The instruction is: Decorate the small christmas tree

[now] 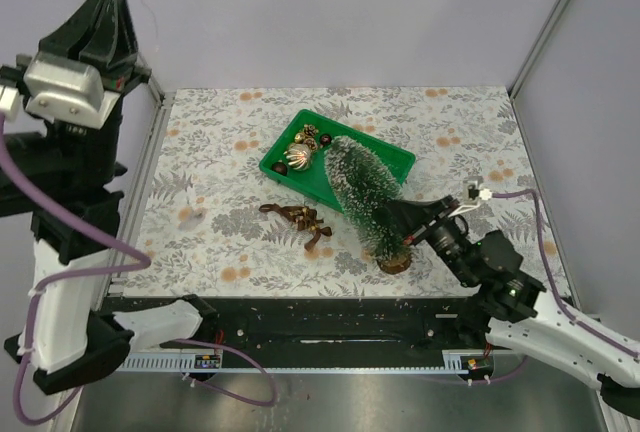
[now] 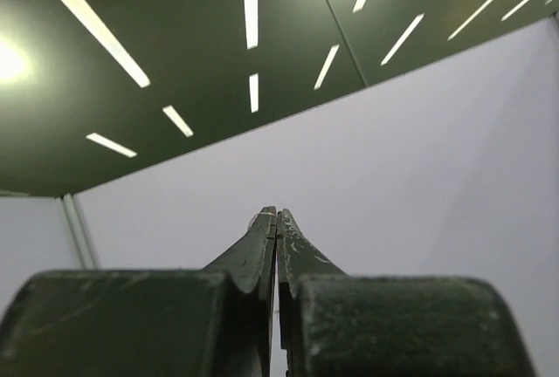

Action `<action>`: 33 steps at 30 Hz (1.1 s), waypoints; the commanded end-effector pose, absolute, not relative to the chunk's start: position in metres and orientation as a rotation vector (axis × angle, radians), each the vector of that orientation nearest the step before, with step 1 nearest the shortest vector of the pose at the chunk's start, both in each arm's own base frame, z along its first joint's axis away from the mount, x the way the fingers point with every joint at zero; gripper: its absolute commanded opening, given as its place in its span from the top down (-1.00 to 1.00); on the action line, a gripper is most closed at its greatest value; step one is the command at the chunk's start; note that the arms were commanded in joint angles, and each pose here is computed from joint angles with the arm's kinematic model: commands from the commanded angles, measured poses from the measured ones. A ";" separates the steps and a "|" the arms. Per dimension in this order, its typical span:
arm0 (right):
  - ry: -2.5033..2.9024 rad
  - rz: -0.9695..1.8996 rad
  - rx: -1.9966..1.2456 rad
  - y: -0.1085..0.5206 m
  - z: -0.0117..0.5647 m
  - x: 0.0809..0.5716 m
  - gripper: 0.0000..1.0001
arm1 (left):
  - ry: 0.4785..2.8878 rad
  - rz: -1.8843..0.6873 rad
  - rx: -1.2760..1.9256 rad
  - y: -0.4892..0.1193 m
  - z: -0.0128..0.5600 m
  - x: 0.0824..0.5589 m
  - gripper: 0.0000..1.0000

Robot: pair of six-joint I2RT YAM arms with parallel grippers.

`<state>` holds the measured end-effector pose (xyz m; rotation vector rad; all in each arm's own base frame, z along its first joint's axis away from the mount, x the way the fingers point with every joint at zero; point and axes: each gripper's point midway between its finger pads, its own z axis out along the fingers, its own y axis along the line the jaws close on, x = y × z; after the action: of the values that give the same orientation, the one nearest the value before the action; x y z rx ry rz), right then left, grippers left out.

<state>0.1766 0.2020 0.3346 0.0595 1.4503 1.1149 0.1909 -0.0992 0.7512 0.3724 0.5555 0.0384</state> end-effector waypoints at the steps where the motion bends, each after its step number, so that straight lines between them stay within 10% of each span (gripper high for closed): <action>1: 1.357 1.256 0.099 0.222 0.343 0.179 1.00 | 0.637 0.130 0.341 -0.067 0.720 0.178 0.95; 25: 1.337 1.116 0.197 0.209 0.258 0.202 0.99 | 0.831 0.129 0.412 -0.057 0.651 0.177 0.93; 33: 1.400 1.051 0.290 0.165 0.258 0.190 0.36 | 0.823 0.127 0.415 -0.058 0.653 0.177 0.93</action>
<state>0.1900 0.1837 0.2626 0.2313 1.3290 1.1188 0.1785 -0.0612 0.6439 0.4486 0.8400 0.1293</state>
